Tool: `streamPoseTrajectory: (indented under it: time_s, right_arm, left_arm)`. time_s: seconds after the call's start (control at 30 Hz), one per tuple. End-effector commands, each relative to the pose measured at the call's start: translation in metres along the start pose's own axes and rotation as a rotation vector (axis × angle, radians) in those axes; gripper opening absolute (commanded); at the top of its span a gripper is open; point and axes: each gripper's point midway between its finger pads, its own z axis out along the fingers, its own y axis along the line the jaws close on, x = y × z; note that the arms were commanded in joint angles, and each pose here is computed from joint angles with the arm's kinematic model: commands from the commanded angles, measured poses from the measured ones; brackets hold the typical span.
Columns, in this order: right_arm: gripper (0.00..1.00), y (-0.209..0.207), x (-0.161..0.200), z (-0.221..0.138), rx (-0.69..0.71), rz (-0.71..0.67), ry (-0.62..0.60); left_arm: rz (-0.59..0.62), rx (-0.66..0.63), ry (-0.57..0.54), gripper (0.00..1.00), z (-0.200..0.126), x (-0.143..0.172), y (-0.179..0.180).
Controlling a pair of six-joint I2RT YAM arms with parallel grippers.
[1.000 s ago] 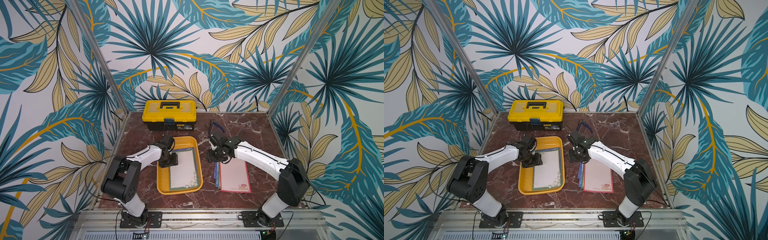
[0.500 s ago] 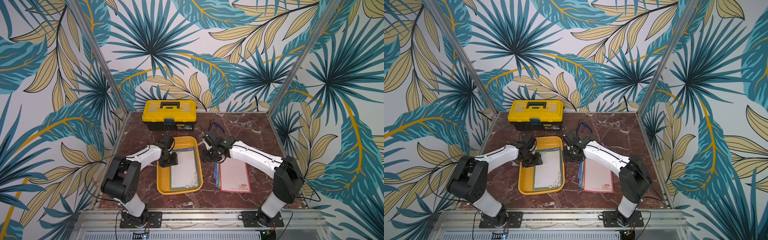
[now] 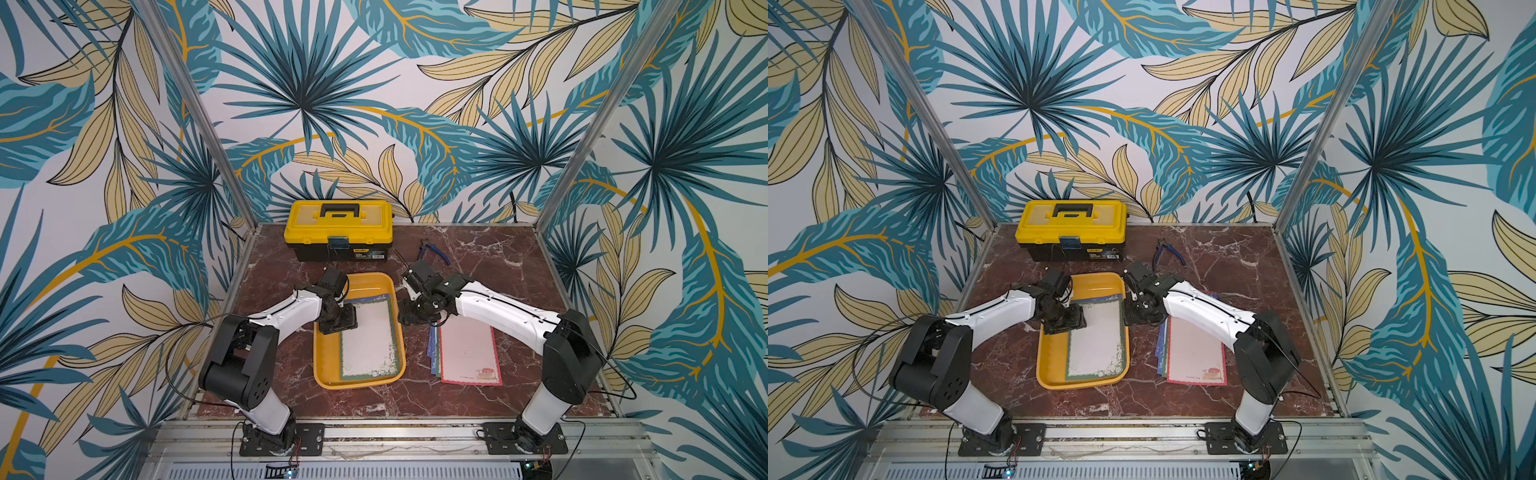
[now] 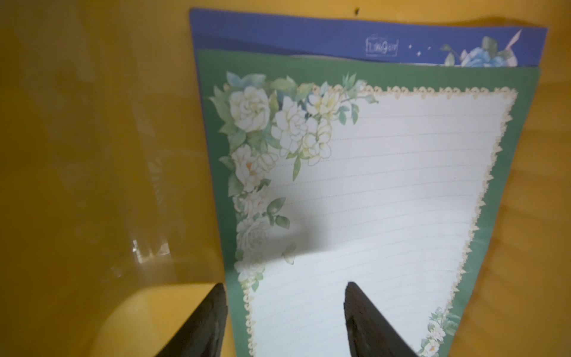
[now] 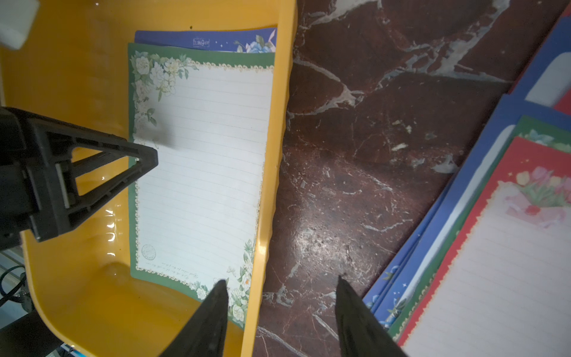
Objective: Take out the stationery paper from the storage box
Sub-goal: Pick up the stationery paper from the storage box.
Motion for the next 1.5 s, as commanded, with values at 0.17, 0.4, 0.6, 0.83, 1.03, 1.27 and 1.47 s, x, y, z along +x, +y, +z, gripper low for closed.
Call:
streamPoseTrajectory:
  time_s: [0.17,0.4,0.6,0.83,1.03,1.27,1.47]
  right_arm:
    - [0.56,0.004,0.001,0.005,-0.002,-0.002,0.016]
    - [0.56,0.004,0.002,0.004,0.000,-0.006,0.018]
    - [0.55,0.004,0.002,0.005,-0.002,-0.003,0.019]
    - [0.55,0.004,0.003,0.005,-0.004,-0.005,0.021]
    - [0.55,0.004,0.003,0.005,-0.001,-0.006,0.023]
    - [0.55,0.006,0.003,0.007,-0.011,-0.004,0.022]
    - [0.54,0.011,0.004,0.010,-0.045,0.006,0.029]
  left_arm:
    - [0.012,0.014,-0.021,0.61,-0.009,-0.002,-0.005]
    - [0.007,-0.027,-0.008,0.61,0.000,0.000,0.004]
    - [0.013,-0.009,0.002,0.59,0.001,-0.001,0.001]
    - [0.019,-0.002,0.016,0.58,0.004,0.000,-0.001]
    - [0.021,0.011,0.013,0.55,0.002,-0.001,-0.004]
    - [0.031,0.060,0.009,0.52,-0.005,-0.003,-0.015]
    - [0.017,0.061,0.043,0.52,0.004,0.000,-0.012]
